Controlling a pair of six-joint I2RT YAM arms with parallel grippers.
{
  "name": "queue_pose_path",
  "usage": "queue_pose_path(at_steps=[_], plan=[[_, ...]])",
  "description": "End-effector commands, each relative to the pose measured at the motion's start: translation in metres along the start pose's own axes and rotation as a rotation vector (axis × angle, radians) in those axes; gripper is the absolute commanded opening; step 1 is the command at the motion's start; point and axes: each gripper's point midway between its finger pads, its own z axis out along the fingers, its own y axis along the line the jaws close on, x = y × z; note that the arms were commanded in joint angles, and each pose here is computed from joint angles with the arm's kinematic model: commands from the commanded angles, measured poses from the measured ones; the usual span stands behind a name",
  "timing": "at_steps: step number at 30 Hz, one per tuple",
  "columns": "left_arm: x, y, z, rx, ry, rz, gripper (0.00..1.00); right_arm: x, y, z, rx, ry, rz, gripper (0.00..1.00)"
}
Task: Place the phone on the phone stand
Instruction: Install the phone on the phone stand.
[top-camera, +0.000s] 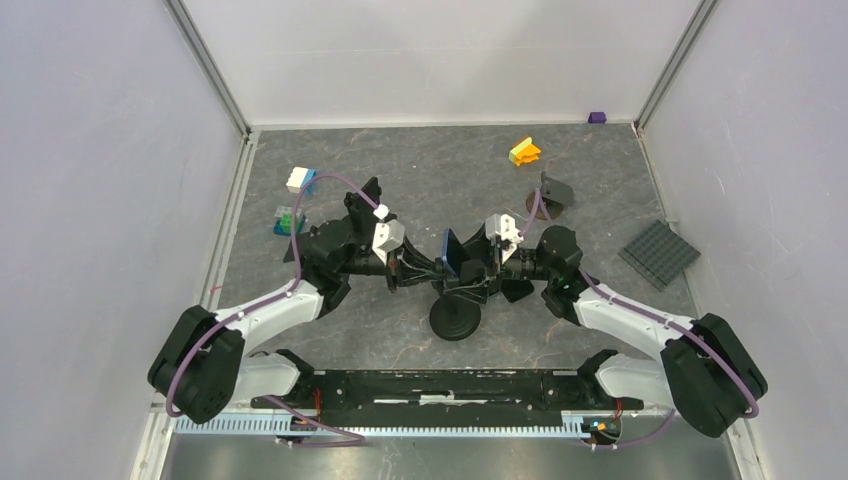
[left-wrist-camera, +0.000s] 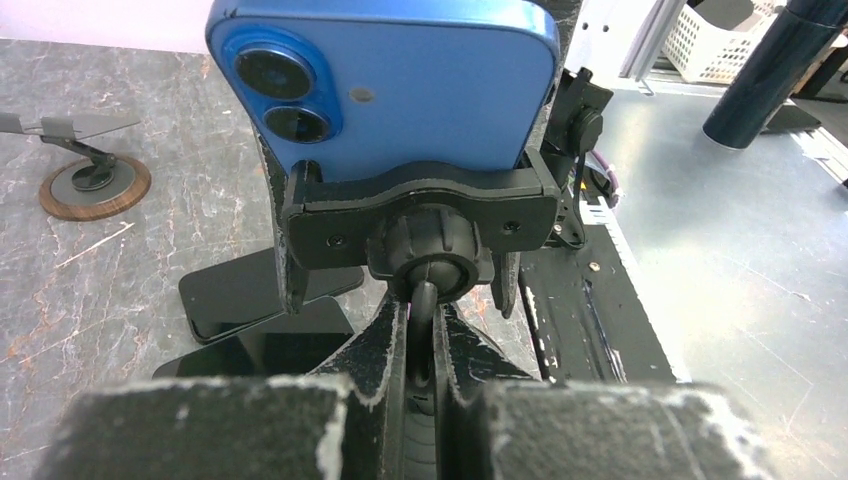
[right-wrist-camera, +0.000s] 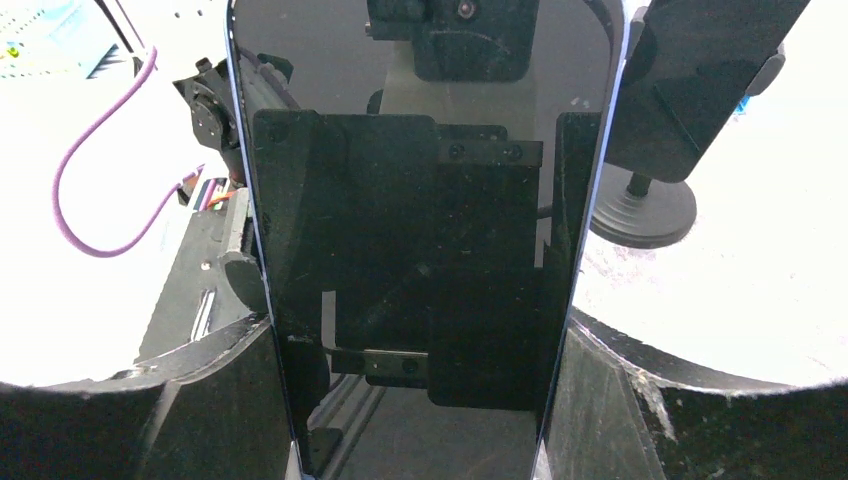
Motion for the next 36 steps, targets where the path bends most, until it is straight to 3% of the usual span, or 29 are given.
queue_pose_path(at_steps=[1, 8, 13, 25, 36], plan=[[-0.016, 0.028, 0.0, -0.164, -0.058, 0.04, 0.02, -0.036, 0.021, 0.009, -0.091, -0.114, -0.085, 0.0], [-0.009, 0.042, 0.005, -0.272, -0.071, -0.124, 0.02, -0.047, 0.02, 0.016, -0.095, -0.154, -0.066, 0.0], [0.008, 0.058, 0.013, -0.354, 0.045, -0.276, 0.02, -0.048, 0.009, 0.027, -0.08, -0.132, -0.033, 0.0], [0.012, 0.078, 0.005, -0.471, 0.173, -0.28, 0.02, -0.039, 0.018, 0.031, -0.132, -0.087, -0.02, 0.0], [0.013, 0.094, -0.004, -0.572, 0.192, -0.244, 0.02, -0.037, 0.042, 0.04, -0.24, -0.082, -0.023, 0.0]])
